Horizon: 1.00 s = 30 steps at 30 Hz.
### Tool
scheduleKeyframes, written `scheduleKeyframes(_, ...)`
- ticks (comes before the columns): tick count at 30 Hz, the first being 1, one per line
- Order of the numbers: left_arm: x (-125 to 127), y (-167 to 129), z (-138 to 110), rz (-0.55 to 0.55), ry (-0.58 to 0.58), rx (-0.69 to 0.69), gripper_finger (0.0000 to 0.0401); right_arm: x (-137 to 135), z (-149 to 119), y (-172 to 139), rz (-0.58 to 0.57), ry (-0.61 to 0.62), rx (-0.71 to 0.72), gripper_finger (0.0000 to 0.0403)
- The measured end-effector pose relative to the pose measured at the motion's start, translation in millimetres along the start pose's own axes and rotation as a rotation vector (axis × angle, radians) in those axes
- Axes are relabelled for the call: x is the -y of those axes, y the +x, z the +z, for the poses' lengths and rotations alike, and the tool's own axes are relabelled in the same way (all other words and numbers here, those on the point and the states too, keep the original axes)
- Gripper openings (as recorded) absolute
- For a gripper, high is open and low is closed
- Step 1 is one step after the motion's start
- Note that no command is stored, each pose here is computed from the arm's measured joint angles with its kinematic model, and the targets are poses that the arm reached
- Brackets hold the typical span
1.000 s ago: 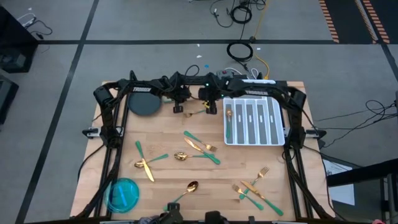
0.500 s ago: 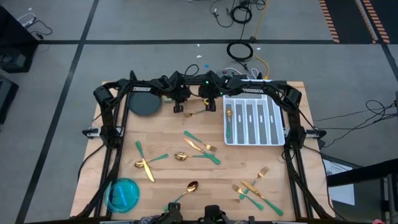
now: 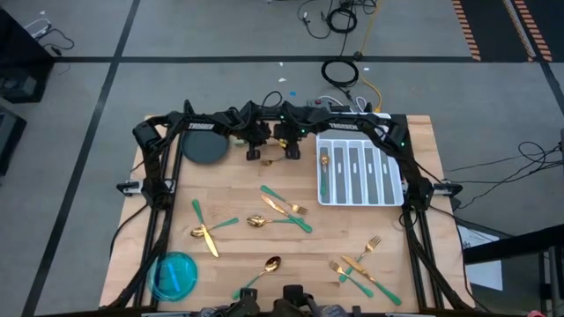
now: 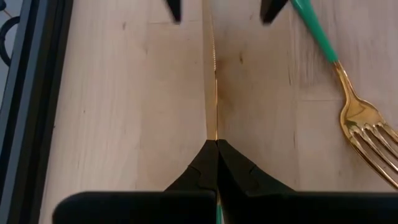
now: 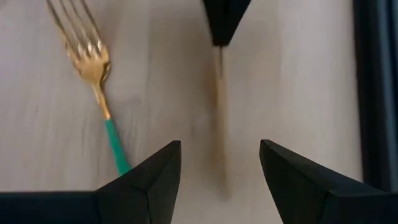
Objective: Sort silverware
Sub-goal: Put the green knife into the silverware tray
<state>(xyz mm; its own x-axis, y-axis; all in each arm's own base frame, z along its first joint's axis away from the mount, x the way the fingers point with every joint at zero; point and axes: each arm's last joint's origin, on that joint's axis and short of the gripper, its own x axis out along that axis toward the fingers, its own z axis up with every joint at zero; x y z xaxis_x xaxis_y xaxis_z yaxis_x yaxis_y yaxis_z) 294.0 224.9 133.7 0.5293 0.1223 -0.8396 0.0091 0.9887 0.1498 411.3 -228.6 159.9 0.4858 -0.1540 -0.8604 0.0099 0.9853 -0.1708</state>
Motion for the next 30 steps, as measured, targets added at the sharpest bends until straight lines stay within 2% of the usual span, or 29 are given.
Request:
scheduleKeyframes(5,0,0,0,0.0,0.001,0.002,0.0,5,4,9,0.032,-0.008,-0.064,0.021)
scheduleKeyframes(9,-1,0,1,0.003,0.002,0.011,0.0,3,-1,23,0.075,-0.005,-0.132,0.0185)
scheduleKeyframes(13,-1,0,2,-0.002,0.006,0.034,0.0,5,2,22,0.064,-0.006,-0.13,0.0145)
scheduleKeyframes(16,-1,0,2,-0.004,0.007,0.038,0.0,4,3,22,0.058,0.002,-0.138,0.0086)
scheduleKeyframes(18,-1,0,2,-0.004,0.008,0.039,0.0,2,3,22,0.044,0.04,-0.155,0.0067)
scheduleKeyframes(30,0,1,3,-0.023,0.011,0.051,0.0,-2,5,22,0.002,0.033,-0.183,0.0059)
